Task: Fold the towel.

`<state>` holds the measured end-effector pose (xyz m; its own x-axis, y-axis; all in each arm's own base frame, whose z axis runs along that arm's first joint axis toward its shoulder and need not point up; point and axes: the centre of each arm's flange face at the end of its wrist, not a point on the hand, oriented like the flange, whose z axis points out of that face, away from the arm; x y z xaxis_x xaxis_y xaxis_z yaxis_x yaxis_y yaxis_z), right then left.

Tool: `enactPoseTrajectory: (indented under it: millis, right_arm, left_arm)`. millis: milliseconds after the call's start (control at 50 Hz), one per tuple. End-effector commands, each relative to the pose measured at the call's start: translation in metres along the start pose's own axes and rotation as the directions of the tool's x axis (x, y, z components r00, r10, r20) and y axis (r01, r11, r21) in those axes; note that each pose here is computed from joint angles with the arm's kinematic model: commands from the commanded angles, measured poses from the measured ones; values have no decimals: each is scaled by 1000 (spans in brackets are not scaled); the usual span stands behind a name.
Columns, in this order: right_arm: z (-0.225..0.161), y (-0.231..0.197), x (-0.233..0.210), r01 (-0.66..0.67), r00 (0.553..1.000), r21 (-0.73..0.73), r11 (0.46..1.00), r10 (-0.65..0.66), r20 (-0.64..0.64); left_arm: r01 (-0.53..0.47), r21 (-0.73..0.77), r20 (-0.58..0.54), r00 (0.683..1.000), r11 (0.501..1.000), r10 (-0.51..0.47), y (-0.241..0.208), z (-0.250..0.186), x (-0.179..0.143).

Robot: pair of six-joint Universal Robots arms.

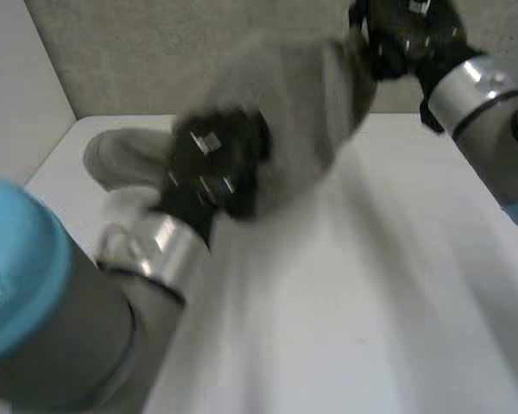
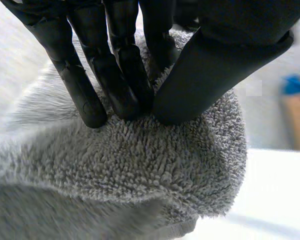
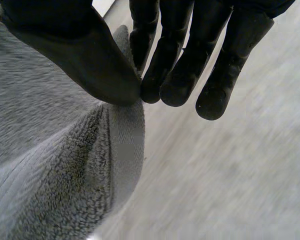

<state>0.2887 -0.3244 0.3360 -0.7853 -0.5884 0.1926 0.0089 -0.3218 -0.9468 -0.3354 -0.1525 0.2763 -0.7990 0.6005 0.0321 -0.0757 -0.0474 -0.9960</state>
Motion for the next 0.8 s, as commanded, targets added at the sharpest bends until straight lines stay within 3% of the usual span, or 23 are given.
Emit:
enactPoseTrajectory:
  millis: [20,60,180,360,520,620,720,800]
  right_arm:
    - [-19,42,-5,-21,997,-207,978,36,70]
    - [-26,60,-8,19,996,-266,964,4,84]
    - [-37,78,-1,96,994,-324,941,-72,85]
    - [-52,99,15,112,993,-400,910,-93,65]
    - [-69,115,22,80,997,-459,885,-66,46]
    - [-78,121,25,65,998,-488,870,-58,30]
    - [-89,128,35,50,999,-513,857,-54,7]
    - [-93,131,38,46,999,-518,854,-45,15]
  left_arm:
    - [-59,-249,-155,988,967,20,55,-29,29]
    - [-80,-306,-198,980,949,19,62,-36,38]
    - [-67,-282,-180,984,957,16,48,-23,34]
    - [-37,-188,9,999,981,39,24,36,-27]
    - [-33,-241,98,993,970,58,58,81,-64]
    - [-84,-344,96,988,935,124,85,87,-74]
    - [-189,-479,40,971,858,236,107,77,-80]
    - [-196,-517,27,969,833,244,111,69,-81]
